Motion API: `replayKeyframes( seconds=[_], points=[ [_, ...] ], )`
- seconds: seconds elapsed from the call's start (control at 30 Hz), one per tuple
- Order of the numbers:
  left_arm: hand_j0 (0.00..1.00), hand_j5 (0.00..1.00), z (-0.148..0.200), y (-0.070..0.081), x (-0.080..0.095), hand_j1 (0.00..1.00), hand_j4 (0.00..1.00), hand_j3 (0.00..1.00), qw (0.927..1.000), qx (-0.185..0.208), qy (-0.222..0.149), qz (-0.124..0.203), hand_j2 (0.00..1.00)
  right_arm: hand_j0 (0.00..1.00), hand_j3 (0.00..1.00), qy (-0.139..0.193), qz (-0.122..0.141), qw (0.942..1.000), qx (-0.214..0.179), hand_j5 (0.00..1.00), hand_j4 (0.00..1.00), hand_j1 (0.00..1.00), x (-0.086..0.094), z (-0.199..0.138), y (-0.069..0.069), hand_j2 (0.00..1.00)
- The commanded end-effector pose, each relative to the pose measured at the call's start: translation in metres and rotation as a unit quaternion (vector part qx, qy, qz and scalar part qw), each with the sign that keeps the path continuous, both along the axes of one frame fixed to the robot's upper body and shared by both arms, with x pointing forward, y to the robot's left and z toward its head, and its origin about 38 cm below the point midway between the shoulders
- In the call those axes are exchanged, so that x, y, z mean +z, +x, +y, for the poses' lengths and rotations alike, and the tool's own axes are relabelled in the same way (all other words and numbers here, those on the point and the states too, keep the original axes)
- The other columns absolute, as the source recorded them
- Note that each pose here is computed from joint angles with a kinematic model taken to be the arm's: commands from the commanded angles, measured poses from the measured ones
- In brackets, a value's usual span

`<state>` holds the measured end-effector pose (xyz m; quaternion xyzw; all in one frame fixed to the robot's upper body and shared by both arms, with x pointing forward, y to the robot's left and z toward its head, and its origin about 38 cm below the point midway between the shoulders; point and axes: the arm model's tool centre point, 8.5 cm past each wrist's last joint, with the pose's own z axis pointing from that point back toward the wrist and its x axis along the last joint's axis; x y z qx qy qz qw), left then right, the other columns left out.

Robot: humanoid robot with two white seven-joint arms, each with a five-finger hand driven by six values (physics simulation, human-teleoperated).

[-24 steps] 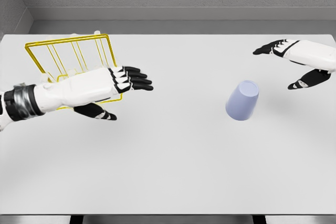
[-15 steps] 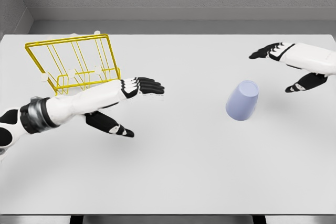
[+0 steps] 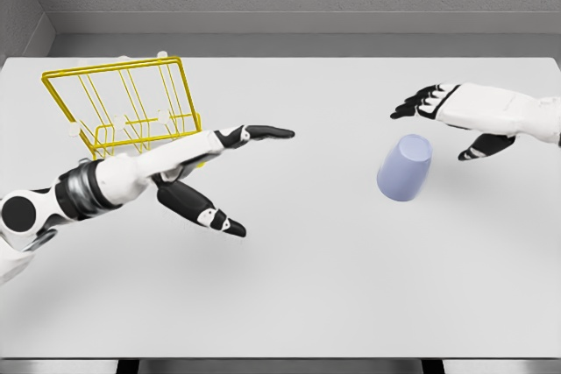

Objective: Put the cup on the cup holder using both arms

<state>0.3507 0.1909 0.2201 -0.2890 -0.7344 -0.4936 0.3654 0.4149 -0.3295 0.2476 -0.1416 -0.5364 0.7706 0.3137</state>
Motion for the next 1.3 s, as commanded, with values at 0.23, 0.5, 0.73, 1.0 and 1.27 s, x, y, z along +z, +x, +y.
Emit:
replayKeyframes(
  seconds=[0.23,0.5,0.73,1.0,1.27],
  points=[
    [1.0,1.0,-0.007,0.002,-0.005,1.0,1.0,1.0,0.9993,0.001,-0.001,0.037,1.0,1.0,1.0,-0.019,0.01,0.9997,0.012,1.0,1.0,1.0,-0.018,0.012,0.0,1.0],
    [1.0,1.0,-0.003,0.01,-0.01,1.0,1.0,1.0,0.9967,0.023,0.038,0.068,1.0,1.0,1.0,-0.026,0.015,0.9994,0.018,1.0,1.0,1.0,-0.027,0.019,0.0,1.0],
    [1.0,1.0,0.002,0.004,0.002,1.0,1.0,1.0,0.9997,0.004,-0.005,0.024,1.0,1.0,1.0,-0.03,0.025,0.9988,0.03,1.0,1.0,1.0,-0.036,0.029,0.002,1.0],
    [1.0,1.0,0.001,0.002,-0.02,1.0,1.0,1.0,0.9948,0.025,-0.006,0.099,1.0,1.0,1.0,-0.036,0.035,0.9985,0.02,1.0,1.0,1.0,-0.043,0.023,0.005,1.0],
    [1.0,1.0,0.011,0.005,-0.014,1.0,1.0,1.0,0.9937,0.041,-0.033,0.099,1.0,0.99,0.99,-0.033,0.034,0.9986,0.022,0.99,0.99,0.99,-0.043,0.026,0.006,0.99]
  ],
)
